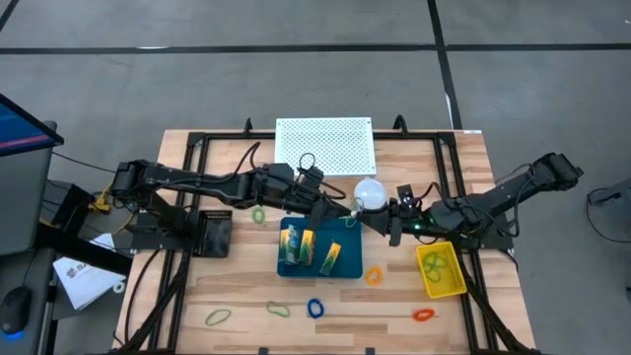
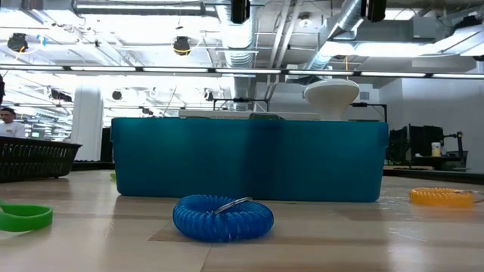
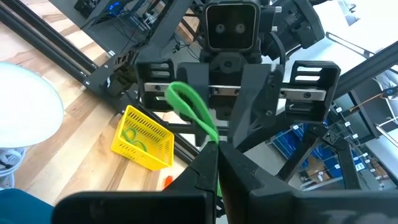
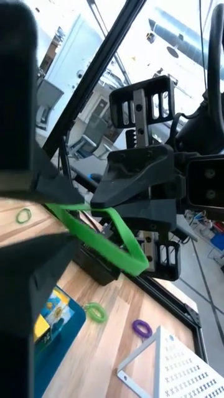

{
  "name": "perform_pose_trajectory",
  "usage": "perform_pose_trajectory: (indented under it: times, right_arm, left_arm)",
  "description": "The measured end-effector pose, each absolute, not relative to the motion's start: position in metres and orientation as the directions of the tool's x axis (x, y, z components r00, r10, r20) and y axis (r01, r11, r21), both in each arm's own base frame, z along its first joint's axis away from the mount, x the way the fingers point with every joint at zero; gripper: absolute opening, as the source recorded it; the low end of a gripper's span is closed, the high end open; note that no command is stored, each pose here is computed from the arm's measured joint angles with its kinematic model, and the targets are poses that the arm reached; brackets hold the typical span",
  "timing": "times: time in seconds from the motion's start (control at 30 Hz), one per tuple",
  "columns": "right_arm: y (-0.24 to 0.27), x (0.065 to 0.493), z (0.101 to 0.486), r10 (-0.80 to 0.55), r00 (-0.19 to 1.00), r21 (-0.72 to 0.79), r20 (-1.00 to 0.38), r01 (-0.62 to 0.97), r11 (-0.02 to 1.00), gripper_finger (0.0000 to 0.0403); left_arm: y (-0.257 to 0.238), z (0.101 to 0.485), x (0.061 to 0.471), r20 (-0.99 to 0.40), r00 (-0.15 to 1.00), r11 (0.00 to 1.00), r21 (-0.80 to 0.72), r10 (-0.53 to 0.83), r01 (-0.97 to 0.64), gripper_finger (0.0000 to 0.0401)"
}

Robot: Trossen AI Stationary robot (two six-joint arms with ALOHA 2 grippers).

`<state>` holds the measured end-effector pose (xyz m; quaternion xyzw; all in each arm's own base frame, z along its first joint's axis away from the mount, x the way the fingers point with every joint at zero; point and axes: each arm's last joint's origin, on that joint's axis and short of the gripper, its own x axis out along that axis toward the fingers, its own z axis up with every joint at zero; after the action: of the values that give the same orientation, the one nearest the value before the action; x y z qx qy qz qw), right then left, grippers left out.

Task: Pick & Place Office Desk Supplies
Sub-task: Put the top green rubber band into the yellow bin

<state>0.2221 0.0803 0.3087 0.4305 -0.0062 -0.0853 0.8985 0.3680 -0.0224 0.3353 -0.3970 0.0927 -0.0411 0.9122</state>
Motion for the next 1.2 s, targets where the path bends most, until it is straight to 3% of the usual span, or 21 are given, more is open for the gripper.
perform_pose_trajectory:
  times: [0.13,0.63,1.2]
  right_arm:
    - [0.0815,0.2217,0.3087,-0.153,0.986,0.757,-0.062,0.147,0.636,0.0011]
    - [0.0817,0.2216,0.3087,-0.153,0.986,0.75,-0.062,0.147,0.645,0.0001]
    - [0.0817,0.2217,0.3088,-0.15,0.987,0.751,-0.061,0.145,0.645,0.0]
  left_arm:
    - [-0.0224,0.3353,0.368,-0.136,0.98,0.682,-0.731,-0.148,0.002,0.0]
    - [-0.0224,0.3359,0.3681,-0.131,0.98,0.681,-0.732,-0.149,0.006,0.0014]
    - [-0.021,0.3386,0.3686,-0.104,0.989,0.703,-0.711,-0.104,-0.001,0.0235]
